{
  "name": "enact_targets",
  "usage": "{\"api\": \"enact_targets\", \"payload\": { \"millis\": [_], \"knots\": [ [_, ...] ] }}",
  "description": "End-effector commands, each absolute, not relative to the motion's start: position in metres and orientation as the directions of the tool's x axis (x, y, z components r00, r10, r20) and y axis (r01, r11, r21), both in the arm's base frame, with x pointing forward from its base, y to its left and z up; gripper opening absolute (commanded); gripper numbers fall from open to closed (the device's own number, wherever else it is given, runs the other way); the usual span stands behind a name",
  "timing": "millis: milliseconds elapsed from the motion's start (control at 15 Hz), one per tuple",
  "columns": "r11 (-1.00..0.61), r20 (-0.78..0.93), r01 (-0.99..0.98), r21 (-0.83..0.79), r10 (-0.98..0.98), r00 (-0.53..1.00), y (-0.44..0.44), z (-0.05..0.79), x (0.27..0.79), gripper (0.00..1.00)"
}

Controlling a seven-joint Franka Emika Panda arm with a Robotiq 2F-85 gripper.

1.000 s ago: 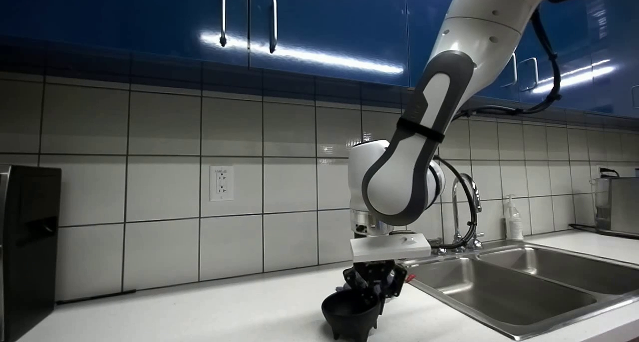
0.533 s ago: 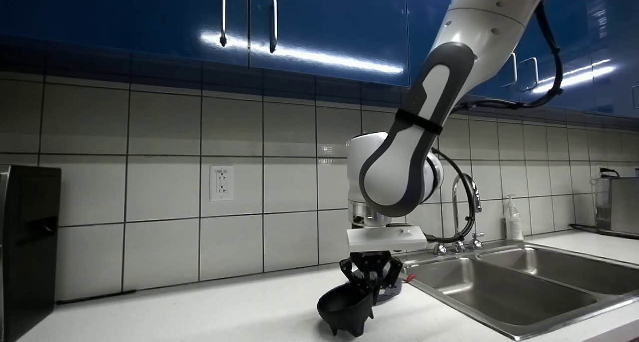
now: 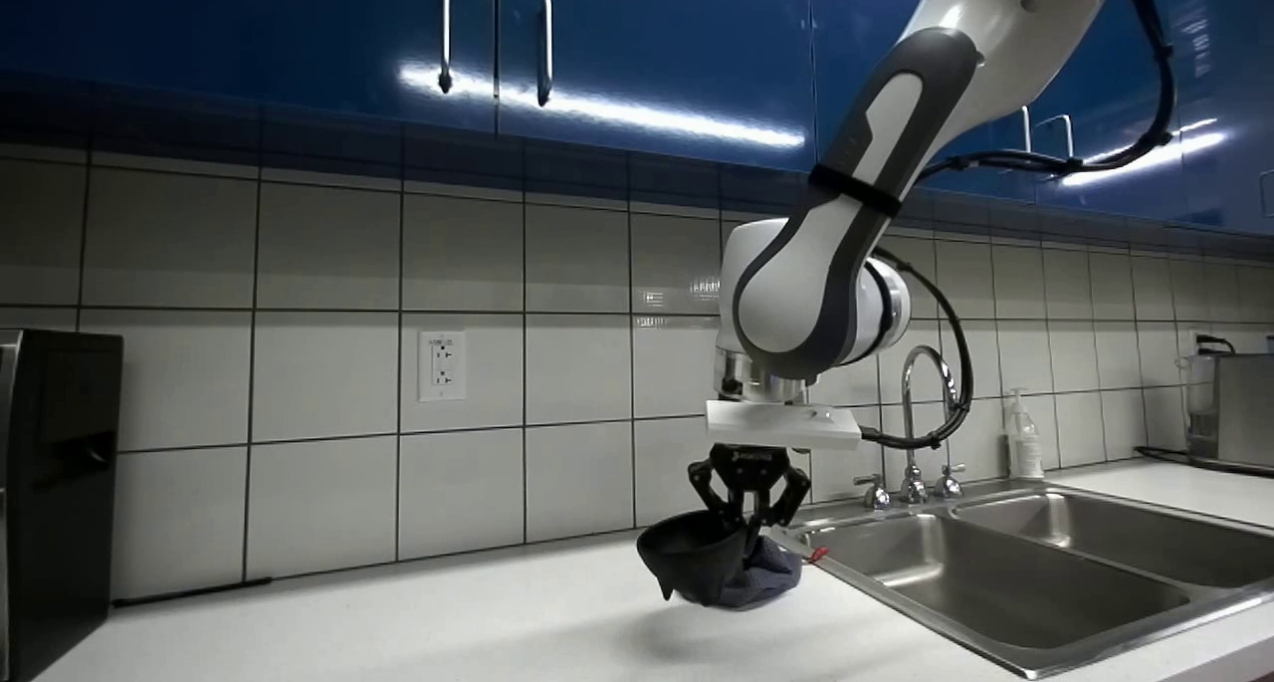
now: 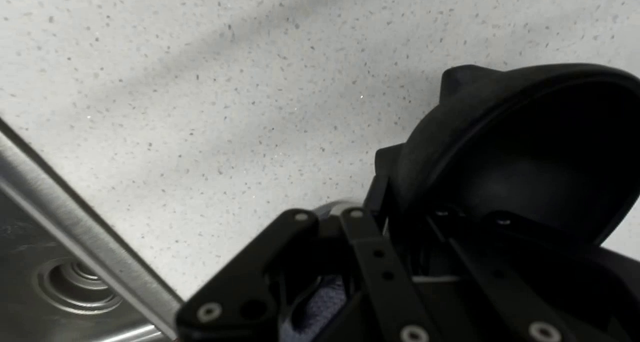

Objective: Put the black bowl inside the sink

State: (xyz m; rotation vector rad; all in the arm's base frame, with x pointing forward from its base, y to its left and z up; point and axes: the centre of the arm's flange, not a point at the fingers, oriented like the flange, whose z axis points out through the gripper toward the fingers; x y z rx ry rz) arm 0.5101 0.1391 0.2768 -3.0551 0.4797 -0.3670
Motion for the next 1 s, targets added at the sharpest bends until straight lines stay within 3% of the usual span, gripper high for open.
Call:
{"api": "enact_targets", "payload": {
  "millis": [0,933],
  "knots": [
    [-0.940,0.257,-0.328,-0.097,-0.342,0.904,0.092,0.304,0.499,0.02],
    [-0.864,0.250,-0.495,-0.097,-0.502,0.828,-0.101,0.305,0.519,0.02]
  ]
}}
